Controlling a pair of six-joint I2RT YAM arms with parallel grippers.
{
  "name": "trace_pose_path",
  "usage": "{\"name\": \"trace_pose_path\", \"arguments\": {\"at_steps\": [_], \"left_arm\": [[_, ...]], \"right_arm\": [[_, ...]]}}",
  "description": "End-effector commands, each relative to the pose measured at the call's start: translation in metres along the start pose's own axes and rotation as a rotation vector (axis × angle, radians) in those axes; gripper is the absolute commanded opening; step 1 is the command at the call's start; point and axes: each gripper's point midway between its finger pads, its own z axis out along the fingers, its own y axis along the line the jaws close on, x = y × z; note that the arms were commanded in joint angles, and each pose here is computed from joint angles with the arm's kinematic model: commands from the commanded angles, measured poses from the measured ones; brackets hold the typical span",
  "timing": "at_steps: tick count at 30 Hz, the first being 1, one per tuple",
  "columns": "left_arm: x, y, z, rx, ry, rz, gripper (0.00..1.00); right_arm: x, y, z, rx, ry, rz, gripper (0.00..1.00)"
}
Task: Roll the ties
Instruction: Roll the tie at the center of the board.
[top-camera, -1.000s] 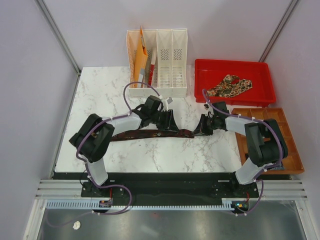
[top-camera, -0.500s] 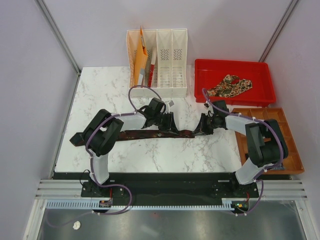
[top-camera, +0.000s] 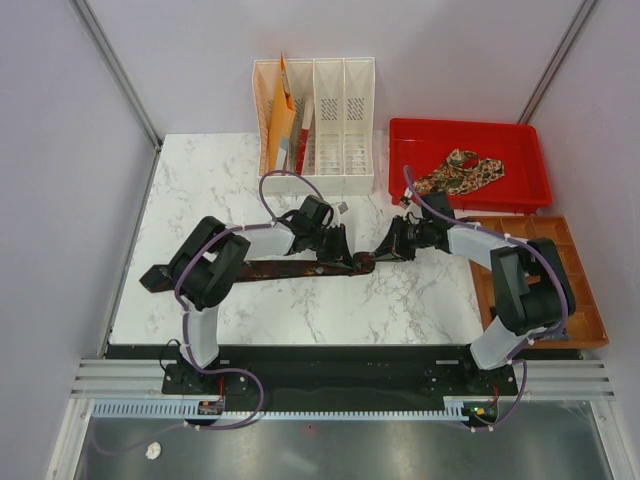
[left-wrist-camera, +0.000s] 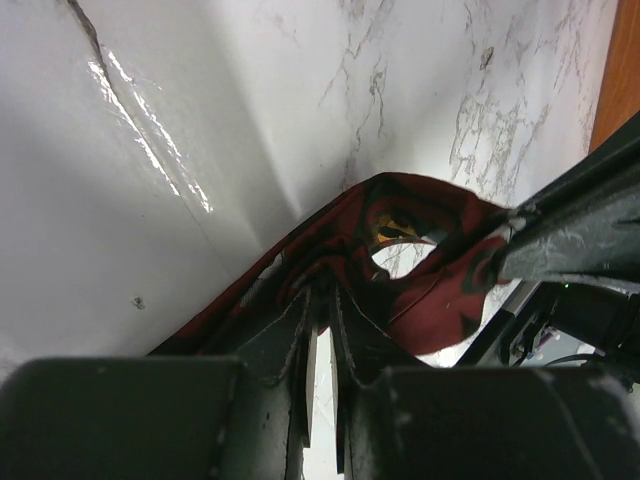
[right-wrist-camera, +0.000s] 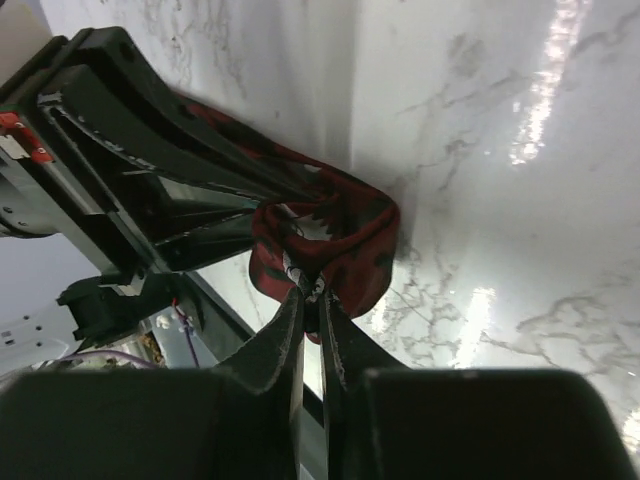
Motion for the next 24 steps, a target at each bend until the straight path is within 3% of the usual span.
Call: {"name": "trace_pose_path", "arguments": {"at_steps": [1,11,20,24], "left_arm": [[0.009,0.021,0.008,-0.076,0.029,0.008,0.16],[0.003,0.017,0.003,-0.069,0.011,0.005,0.16],[-0.004,0.0,-0.022,-0.037,-0.048,0.014,0.29],[-0.007,-0.005,-0.037,-0.022,-0.078,0.01,0.39]], "right_arm": [[-0.008,0.036,0.007,-0.124,0.017,-0.017,0.15],[0.005,0.001,0.04,0.001,0.112,-0.009,0.0],[0.005,-0.038,0.043,0.185,0.121,-0.058,0.0],[0.005,-0.046,0.043,0.227,0.127,-0.084,0.0]]}}
